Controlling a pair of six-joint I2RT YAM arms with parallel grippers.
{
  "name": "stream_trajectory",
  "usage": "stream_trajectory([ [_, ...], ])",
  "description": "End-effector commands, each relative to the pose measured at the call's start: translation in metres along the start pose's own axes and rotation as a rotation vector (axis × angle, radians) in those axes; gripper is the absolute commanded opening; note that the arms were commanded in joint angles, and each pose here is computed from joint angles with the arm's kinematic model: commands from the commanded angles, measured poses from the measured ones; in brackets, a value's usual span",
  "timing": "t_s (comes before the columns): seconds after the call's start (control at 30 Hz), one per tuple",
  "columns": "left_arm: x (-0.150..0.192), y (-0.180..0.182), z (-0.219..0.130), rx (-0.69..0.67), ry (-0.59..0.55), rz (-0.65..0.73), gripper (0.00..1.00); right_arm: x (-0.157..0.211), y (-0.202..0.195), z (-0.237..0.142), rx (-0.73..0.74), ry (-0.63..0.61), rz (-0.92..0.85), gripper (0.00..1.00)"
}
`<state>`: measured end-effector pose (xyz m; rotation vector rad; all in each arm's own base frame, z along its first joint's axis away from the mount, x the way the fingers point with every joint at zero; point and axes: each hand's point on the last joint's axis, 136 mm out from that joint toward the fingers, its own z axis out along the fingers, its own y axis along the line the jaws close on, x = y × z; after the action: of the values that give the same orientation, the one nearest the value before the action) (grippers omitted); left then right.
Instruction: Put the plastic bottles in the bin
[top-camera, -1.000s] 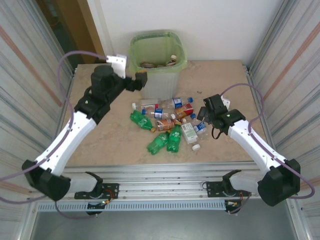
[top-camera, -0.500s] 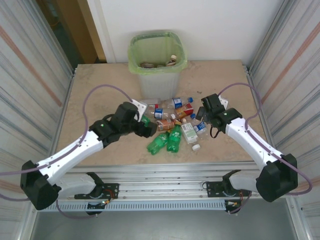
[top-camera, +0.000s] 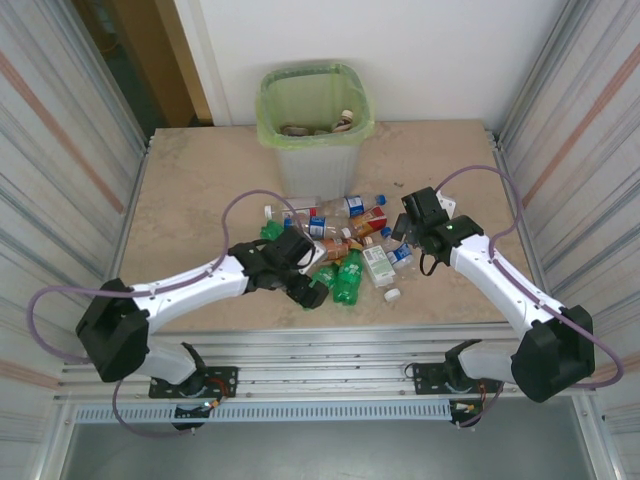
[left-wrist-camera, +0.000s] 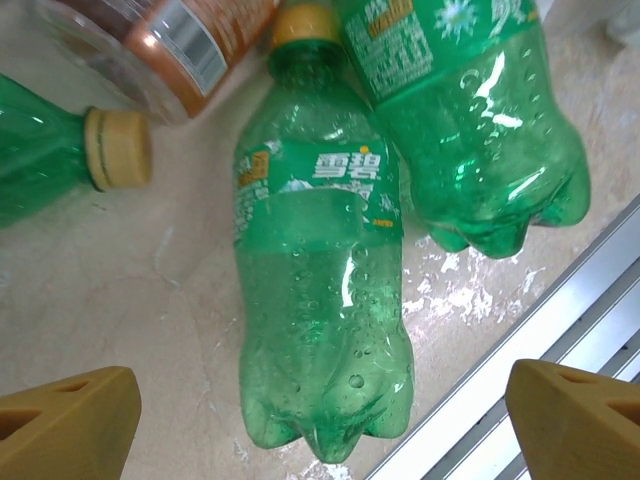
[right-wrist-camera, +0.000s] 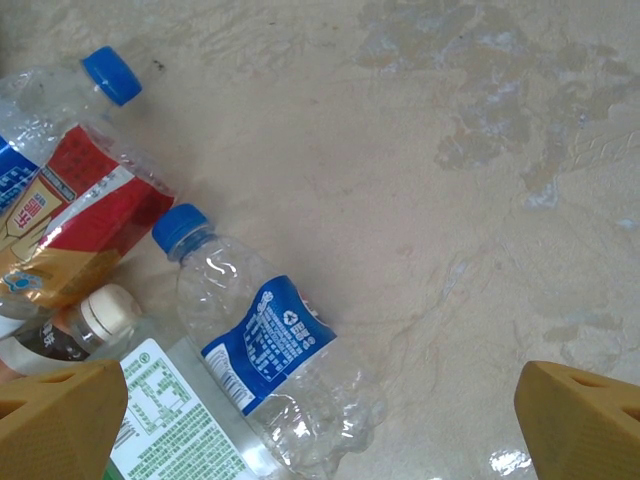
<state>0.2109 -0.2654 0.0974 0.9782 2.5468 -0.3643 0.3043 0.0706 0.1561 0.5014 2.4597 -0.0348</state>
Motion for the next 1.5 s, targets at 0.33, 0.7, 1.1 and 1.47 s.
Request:
stream_trajectory([
  [0.33,0.009,0.001,0.041,-0.016,0.098,0.041,0.88,-0.004,-0.004,-0.007,0.015,-0.026,0.024,0.98],
  [0.7,0.014,0.005,0.063,-0.036,0.142,0.038,0.83,-0.004,0.000,-0.002,0.015,-0.014,0.016,0.98],
  [1.1,0.015,0.005,0.062,-0.044,0.154,0.033,0.59,-0.003,0.006,0.003,0.010,0.000,0.006,0.98],
  [1.47,0.010,0.006,0.043,-0.052,0.115,0.029,0.46,-0.002,0.009,0.006,0.007,0.009,0.005,0.98],
])
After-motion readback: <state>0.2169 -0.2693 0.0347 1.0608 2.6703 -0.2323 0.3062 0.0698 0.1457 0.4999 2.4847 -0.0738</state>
